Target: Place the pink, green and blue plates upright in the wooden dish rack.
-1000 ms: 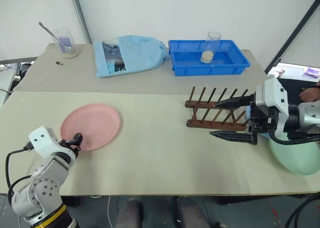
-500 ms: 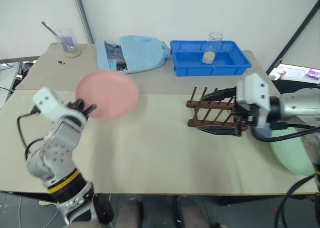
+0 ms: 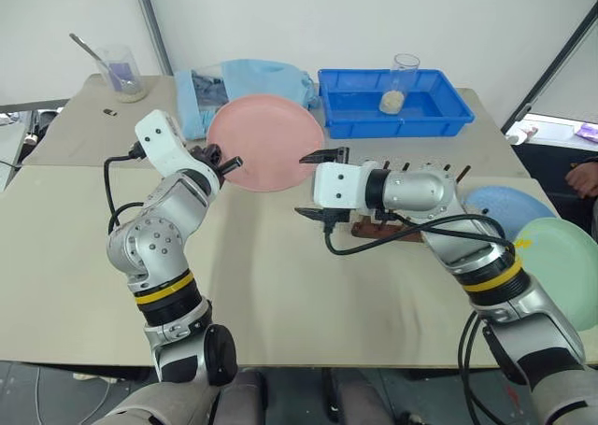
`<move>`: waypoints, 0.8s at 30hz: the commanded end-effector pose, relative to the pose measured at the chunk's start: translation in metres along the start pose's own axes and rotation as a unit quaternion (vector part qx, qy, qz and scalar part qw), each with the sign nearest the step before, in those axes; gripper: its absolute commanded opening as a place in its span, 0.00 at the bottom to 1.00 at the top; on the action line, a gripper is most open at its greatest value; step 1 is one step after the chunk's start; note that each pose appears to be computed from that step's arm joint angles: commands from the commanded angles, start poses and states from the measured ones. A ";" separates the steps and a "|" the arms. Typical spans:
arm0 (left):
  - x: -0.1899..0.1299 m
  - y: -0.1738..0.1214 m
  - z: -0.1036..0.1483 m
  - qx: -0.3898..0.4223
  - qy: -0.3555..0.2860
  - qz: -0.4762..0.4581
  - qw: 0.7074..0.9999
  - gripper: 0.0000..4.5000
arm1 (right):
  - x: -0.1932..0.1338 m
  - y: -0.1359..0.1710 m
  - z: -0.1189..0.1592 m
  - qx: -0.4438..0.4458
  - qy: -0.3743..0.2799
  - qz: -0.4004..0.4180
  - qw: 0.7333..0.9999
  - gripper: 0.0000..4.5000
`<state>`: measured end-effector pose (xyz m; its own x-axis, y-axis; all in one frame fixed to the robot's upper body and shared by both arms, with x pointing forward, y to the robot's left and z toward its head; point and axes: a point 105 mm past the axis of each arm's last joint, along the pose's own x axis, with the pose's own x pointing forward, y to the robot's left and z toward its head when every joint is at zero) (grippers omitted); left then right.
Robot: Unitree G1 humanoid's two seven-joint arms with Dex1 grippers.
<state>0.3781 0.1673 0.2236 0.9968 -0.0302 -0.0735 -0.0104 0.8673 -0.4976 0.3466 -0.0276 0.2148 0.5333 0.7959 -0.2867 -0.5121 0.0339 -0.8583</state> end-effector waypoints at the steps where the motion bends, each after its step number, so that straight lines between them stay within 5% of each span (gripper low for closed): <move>1: -0.005 -0.017 0.012 -0.001 -0.017 -0.028 0.999 0.00 | 0.003 -0.007 0.001 -0.051 0.005 -0.020 0.998 0.71; 9: -0.013 -0.019 0.006 0.012 0.013 -0.056 0.998 0.00 | 0.018 -0.006 -0.004 -0.106 0.008 -0.025 0.994 0.09; 10: -0.015 -0.020 0.005 0.014 0.021 -0.065 0.998 0.08 | 0.019 -0.006 -0.005 -0.112 0.008 -0.023 0.993 0.01; 15: -0.026 -0.011 0.017 0.040 0.061 -0.113 0.991 0.58 | 0.022 0.001 -0.007 -0.136 0.002 -0.009 0.991 0.00; 19: -0.048 -0.003 0.063 0.080 0.063 -0.213 0.972 1.00 | 0.025 -0.002 -0.008 -0.134 -0.002 -0.021 0.991 0.00; 24: -0.086 0.004 0.087 0.158 0.072 -0.319 0.932 1.00 | 0.019 -0.020 0.003 -0.080 -0.035 -0.074 0.993 0.00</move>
<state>0.3086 0.2268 0.2958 0.8416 -0.5397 -0.0212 0.5207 0.8213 -0.2331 0.3671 -0.0097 0.1956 0.5364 0.8070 -0.2472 -0.3695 -0.0388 -0.9284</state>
